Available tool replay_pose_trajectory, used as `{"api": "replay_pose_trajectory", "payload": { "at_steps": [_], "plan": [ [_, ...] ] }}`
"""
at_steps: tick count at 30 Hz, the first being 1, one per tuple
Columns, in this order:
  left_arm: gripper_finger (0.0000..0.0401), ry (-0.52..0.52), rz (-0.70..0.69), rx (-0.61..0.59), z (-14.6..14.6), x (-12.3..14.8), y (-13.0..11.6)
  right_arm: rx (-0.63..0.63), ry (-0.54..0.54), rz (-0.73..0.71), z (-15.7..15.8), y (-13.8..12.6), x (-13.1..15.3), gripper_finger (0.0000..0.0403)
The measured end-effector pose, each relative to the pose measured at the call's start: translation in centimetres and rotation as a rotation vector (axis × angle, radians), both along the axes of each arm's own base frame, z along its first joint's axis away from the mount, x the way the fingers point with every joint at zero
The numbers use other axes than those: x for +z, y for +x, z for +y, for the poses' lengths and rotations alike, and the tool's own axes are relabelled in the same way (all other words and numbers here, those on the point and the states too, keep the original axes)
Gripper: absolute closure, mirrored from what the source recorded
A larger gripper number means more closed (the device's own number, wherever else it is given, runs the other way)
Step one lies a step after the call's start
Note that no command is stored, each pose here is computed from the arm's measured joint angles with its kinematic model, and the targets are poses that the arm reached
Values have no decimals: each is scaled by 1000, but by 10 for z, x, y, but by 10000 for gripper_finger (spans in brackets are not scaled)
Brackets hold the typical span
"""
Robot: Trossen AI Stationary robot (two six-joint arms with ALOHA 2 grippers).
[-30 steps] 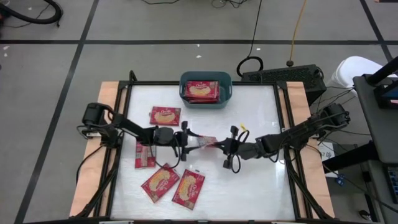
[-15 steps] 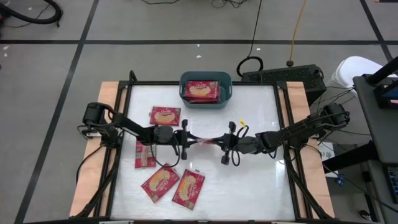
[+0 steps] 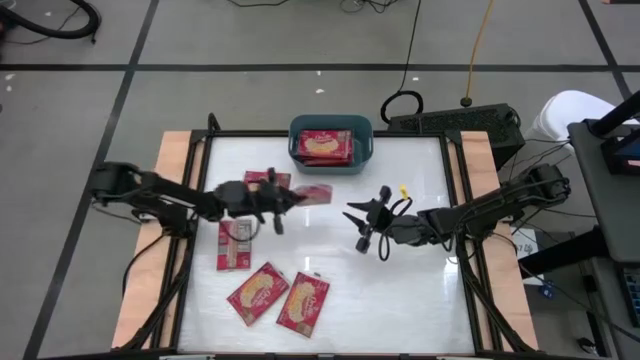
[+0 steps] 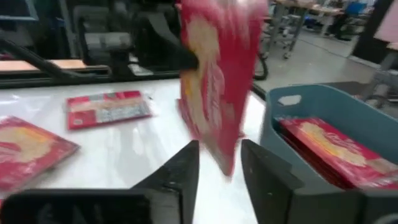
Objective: Sort popcorn bags into baskets
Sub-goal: Put the red popcorn bag into the green bin
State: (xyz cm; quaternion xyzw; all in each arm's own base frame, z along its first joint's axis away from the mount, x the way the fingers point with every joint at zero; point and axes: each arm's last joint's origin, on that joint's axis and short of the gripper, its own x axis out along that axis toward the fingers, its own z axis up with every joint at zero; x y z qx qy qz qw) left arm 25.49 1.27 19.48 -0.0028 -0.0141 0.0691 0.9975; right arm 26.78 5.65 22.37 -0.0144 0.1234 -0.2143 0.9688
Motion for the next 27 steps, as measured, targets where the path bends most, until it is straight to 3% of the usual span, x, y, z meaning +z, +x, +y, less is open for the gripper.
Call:
{"api": "replay_pose_trajectory", "payload": {
  "at_steps": [3, 7, 10, 16, 20, 27],
  "plan": [
    [372, -15, -25, 11, 2, 1, -19, -20, 13, -30, -2, 2, 1, 264],
    [387, -25, -190, -38, 0, 8, -39, -53, 69, -75, -9, 9, -3, 244],
    [387, -45, -269, -80, -2, 5, -49, 3, 118, -116, -14, 16, -4, 231],
    [367, -43, -326, -109, -7, 8, -53, 118, 167, -246, -22, 35, -12, 206],
    [375, -30, -340, -117, -9, 11, -51, 152, 161, -310, -27, 45, -21, 194],
    [382, -27, -352, -120, -10, 14, -49, 137, 129, -370, -34, 56, -37, 191]
  ]
}}
